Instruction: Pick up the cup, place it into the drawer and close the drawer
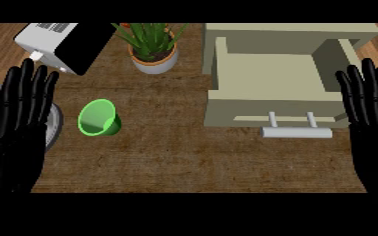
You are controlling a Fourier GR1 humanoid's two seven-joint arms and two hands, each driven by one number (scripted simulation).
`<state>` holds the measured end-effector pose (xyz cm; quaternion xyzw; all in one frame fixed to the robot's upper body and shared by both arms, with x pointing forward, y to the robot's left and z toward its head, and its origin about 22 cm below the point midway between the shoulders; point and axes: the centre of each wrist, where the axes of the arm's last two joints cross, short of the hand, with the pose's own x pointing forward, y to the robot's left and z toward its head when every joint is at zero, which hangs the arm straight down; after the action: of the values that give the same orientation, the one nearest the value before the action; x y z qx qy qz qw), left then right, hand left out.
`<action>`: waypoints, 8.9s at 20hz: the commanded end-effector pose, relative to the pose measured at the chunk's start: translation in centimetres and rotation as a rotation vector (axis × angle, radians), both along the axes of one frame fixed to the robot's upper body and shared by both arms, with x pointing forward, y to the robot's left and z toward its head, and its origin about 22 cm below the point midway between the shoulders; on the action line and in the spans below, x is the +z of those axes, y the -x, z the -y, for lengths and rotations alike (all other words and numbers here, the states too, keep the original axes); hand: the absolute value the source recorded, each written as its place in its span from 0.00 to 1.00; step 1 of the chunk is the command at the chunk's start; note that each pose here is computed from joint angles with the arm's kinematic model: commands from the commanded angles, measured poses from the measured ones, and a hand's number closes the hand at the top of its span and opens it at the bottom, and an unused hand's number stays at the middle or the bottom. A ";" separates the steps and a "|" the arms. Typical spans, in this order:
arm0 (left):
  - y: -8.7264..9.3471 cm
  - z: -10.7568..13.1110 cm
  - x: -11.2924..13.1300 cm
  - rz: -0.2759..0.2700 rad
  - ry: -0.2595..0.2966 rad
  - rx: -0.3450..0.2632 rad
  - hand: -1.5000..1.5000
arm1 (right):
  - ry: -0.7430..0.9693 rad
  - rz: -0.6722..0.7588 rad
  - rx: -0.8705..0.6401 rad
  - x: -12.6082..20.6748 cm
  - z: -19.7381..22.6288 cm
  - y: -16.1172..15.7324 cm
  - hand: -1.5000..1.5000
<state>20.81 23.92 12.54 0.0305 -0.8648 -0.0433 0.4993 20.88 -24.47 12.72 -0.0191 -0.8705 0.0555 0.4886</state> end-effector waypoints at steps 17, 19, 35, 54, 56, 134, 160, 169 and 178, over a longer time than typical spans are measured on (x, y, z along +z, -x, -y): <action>-5.0 -6.8 -3.0 -0.157 0.188 -0.729 0.00 | -0.089 -0.127 0.113 -1.1 -2.6 -1.3 0.00; -6.0 -9.1 -2.5 -0.180 0.185 -0.730 0.00 | -0.082 -0.131 0.143 0.3 -1.2 -0.7 0.00; -6.7 -9.0 -3.3 -0.248 0.158 -0.665 0.00 | -0.081 -0.106 0.113 0.1 -0.6 -2.8 0.00; -6.9 -12.7 -13.7 -0.361 0.085 -0.528 0.00 | -0.083 -0.113 0.129 1.5 -1.3 -0.4 0.00; -8.7 -14.3 -13.4 -0.365 0.101 -0.524 0.00 | -0.065 -0.115 0.131 0.4 0.2 -1.1 0.00; -5.9 -5.2 -26.3 -0.122 0.369 0.059 1.00 | -0.065 -0.125 0.123 1.7 0.2 -2.4 0.00; -11.7 5.0 -5.1 0.011 0.339 -0.262 1.00 | -0.082 -0.134 0.116 2.3 -0.8 -0.4 0.00; -15.6 10.7 2.9 0.015 0.260 -0.265 1.00 | -0.065 -0.132 0.123 0.5 0.8 -0.4 0.00; -19.0 14.5 3.4 -0.011 0.194 -0.255 1.00 | -0.069 -0.135 0.097 0.1 0.0 -1.4 0.00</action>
<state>38.51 10.69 16.36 -0.1345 -0.8619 -0.0100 0.4888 21.97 -24.81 14.19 0.0518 -0.8369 0.0584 0.5418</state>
